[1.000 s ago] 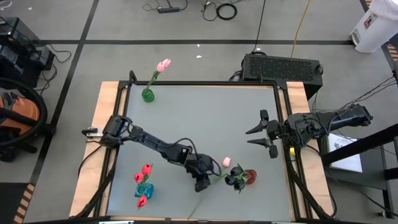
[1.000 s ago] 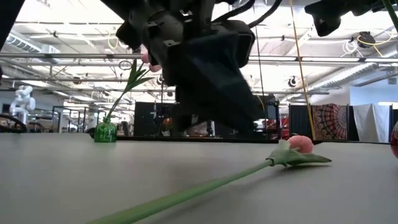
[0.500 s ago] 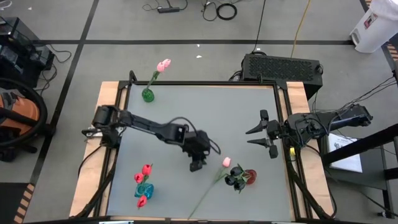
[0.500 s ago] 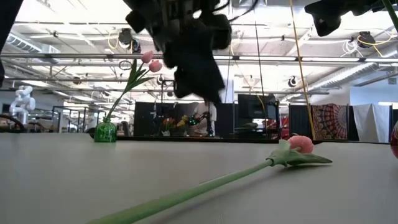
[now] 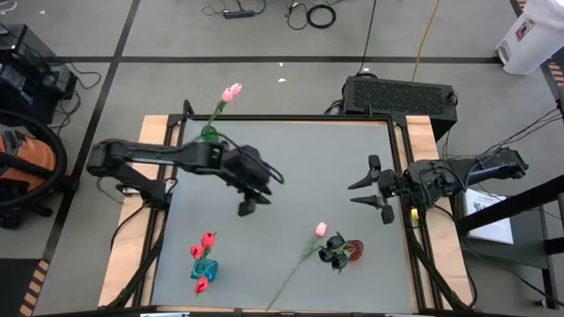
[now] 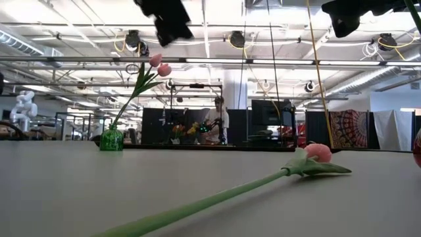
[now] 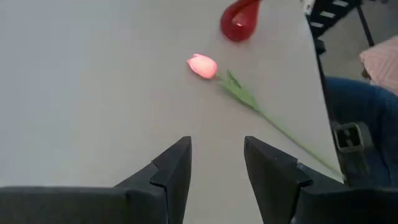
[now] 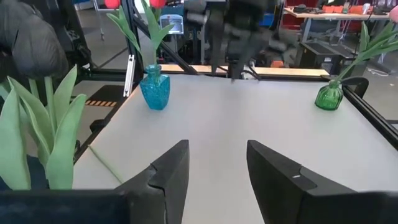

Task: Sort flowers into vase by color
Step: Put the pink flower into the green vase

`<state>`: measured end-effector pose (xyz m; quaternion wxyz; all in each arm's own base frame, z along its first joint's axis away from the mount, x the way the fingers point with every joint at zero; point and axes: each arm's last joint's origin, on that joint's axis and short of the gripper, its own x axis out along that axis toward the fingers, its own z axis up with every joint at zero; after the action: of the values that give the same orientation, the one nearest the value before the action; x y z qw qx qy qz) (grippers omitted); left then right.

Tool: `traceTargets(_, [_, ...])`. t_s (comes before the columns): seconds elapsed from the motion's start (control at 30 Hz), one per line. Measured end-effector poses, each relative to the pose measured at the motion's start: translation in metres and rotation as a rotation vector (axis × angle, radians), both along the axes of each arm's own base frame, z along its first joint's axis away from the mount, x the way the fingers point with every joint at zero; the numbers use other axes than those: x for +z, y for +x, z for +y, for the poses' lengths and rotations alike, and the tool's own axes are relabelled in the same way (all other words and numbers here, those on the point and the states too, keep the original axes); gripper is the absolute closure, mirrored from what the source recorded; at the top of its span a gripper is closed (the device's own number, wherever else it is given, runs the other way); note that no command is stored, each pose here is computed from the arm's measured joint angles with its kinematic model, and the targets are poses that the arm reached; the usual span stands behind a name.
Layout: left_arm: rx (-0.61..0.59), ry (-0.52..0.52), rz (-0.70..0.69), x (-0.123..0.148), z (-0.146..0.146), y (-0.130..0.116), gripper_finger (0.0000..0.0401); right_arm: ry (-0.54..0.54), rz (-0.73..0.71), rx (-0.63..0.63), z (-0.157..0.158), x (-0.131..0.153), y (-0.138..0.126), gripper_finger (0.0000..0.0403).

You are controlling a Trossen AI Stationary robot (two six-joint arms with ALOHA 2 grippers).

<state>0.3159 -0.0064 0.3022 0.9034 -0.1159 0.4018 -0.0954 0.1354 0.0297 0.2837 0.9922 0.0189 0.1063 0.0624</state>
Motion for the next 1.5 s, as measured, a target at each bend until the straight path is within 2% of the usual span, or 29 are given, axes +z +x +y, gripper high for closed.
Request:
traceTargets(0.13, [-0.014, 0.036, -0.068, 0.031, 0.001, -0.032, 0.0246, 0.008, 0.0, -0.002, 0.0, 0.0, 0.0, 0.025])
traceTargets(0.33, [-0.054, 0.158, -0.165, 0.066, -0.005, -0.084, 0.0246, 0.117, 0.014, -0.025, 0.0, 0.0, 0.0, 0.025])
traceTargets(0.47, [-0.162, 0.232, -0.204, 0.063, -0.014, -0.116, 0.0246, 0.127, 0.018, -0.027, 0.0, 0.0, 0.0, 0.025])
traceTargets(0.6, [-0.152, 0.236, -0.238, 0.047, -0.017, -0.134, 0.0246, 0.115, 0.029, -0.03, 0.0, -0.001, 0.0, 0.025])
traceTargets(0.7, [-0.089, 0.225, -0.249, 0.029, -0.016, -0.139, 0.0246, 0.078, 0.025, -0.049, -0.001, -0.002, 0.0, 0.025])
traceTargets(0.93, [-0.029, 0.236, -0.279, -0.003, -0.014, -0.135, 0.0246, -0.132, 0.094, -0.117, -0.005, -0.01, -0.001, 0.025])
traceTargets(1.13, [-0.01, 0.232, -0.38, -0.006, -0.015, -0.129, 0.0247, -0.282, 0.175, -0.088, -0.004, -0.019, 0.003, 0.025])
traceTargets(1.37, [0.042, 0.238, -0.525, -0.006, -0.015, -0.118, 0.0247, -0.422, 0.305, 0.019, 0.001, -0.037, 0.02, 0.025])
traceTargets(1.5, [0.062, 0.247, -0.538, -0.01, -0.015, -0.113, 0.0247, -0.516, 0.378, 0.065, 0.003, -0.049, 0.032, 0.025])
